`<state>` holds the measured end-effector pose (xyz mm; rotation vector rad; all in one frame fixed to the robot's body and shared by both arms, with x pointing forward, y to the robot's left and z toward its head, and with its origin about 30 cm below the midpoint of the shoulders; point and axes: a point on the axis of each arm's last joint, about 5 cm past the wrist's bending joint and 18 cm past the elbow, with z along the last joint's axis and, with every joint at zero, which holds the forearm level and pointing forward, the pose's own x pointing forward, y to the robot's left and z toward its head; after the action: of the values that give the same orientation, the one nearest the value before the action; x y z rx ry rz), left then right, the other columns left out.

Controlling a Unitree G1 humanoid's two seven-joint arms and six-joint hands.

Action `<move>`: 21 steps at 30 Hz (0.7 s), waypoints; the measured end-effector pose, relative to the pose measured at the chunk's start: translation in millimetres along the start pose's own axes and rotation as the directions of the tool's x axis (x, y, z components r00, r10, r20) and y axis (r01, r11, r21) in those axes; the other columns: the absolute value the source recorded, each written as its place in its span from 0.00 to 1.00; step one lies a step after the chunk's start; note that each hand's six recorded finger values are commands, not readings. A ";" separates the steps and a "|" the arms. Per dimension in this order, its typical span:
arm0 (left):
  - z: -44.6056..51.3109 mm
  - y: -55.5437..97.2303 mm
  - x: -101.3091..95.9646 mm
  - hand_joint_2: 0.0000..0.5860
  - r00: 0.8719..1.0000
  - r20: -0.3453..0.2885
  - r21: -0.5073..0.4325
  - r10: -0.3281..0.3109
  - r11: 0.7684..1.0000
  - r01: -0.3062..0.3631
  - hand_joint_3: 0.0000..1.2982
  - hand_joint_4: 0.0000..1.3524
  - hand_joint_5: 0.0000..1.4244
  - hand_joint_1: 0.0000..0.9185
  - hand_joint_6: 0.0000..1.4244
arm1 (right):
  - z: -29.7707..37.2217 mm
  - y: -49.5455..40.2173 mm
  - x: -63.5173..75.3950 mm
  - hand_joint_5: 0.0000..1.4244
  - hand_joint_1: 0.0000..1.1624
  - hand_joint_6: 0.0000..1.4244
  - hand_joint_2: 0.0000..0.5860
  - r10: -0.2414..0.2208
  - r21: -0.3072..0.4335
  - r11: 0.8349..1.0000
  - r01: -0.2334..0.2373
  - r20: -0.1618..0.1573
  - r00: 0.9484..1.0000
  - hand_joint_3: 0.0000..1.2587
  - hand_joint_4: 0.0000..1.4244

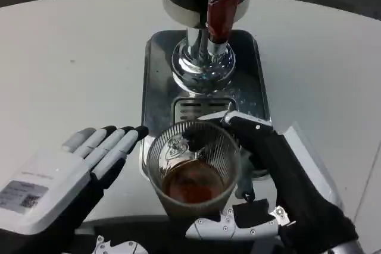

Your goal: Grasp the cup under the faucet to collect the drink, then remove the cup.

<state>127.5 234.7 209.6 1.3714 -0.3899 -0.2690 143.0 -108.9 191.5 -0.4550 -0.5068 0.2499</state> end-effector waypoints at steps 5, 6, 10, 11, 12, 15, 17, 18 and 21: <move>2.6 -2.7 0.7 0.08 1.000 0.001 -0.009 -0.013 1.000 0.013 0.00 0.00 0.00 0.00 0.00 | 1.0 0.6 -5.2 0.66 0.99 0.92 0.20 0.000 0.009 1.000 0.000 -0.014 1.000 0.51 0.63; 3.0 -3.3 0.5 0.08 1.000 0.003 -0.011 -0.017 1.000 0.017 0.00 0.00 0.00 0.00 0.00 | 2.9 -0.3 -6.1 0.66 0.99 0.92 0.20 -0.006 0.010 1.000 0.006 -0.007 1.000 0.51 0.63; 6.8 -5.1 2.4 0.07 0.999 0.010 -0.006 -0.030 1.000 0.030 0.00 0.00 0.00 0.00 0.00 | 7.0 -2.3 -8.4 0.66 0.98 0.92 0.20 -0.019 0.013 1.000 0.019 0.011 1.000 0.52 0.64; 8.3 -5.9 3.1 0.07 0.999 0.015 -0.004 -0.035 0.999 0.035 0.00 0.00 0.00 0.00 0.00 | 7.6 -2.5 -9.7 0.66 0.98 0.92 0.20 -0.020 0.015 1.000 0.020 0.009 1.000 0.52 0.64; 9.2 -6.2 3.4 0.07 0.999 0.018 -0.002 -0.037 0.999 0.037 0.00 0.00 0.00 0.00 0.00 | 7.8 -2.5 -10.4 0.66 0.98 0.92 0.20 -0.021 0.016 1.000 0.021 0.008 1.000 0.52 0.64; 9.9 -5.7 4.0 0.07 0.999 0.013 0.000 -0.034 0.999 0.034 0.00 0.00 0.00 0.00 0.00 | 7.1 -2.4 -13.2 0.66 0.98 0.92 0.20 -0.022 0.022 1.000 0.022 -0.004 1.000 0.52 0.64; 9.9 -6.2 4.4 0.07 0.999 0.006 -0.006 -0.037 0.999 0.037 0.00 0.00 0.00 0.00 0.00 | 6.3 -2.0 -15.4 0.67 0.98 0.92 0.20 -0.028 0.027 0.999 0.028 -0.015 1.000 0.52 0.64; 10.1 -6.7 4.6 0.07 0.999 0.004 -0.008 -0.038 0.999 0.038 0.00 0.00 0.00 0.00 0.00 | 6.1 -1.9 -16.2 0.67 0.98 0.92 0.20 -0.031 0.029 0.999 0.032 -0.017 0.999 0.52 0.64; 10.6 -7.3 5.2 0.06 0.999 0.005 -0.010 -0.033 0.999 0.033 0.00 0.00 0.00 0.00 0.00 | 6.1 -1.6 -17.4 0.67 0.98 0.92 0.19 -0.039 0.032 0.999 0.039 -0.017 0.999 0.52 0.64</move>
<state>128.0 221.7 204.6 1.3685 -0.3697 -0.3018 125.3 -114.0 189.9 -0.4151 -0.4949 0.2163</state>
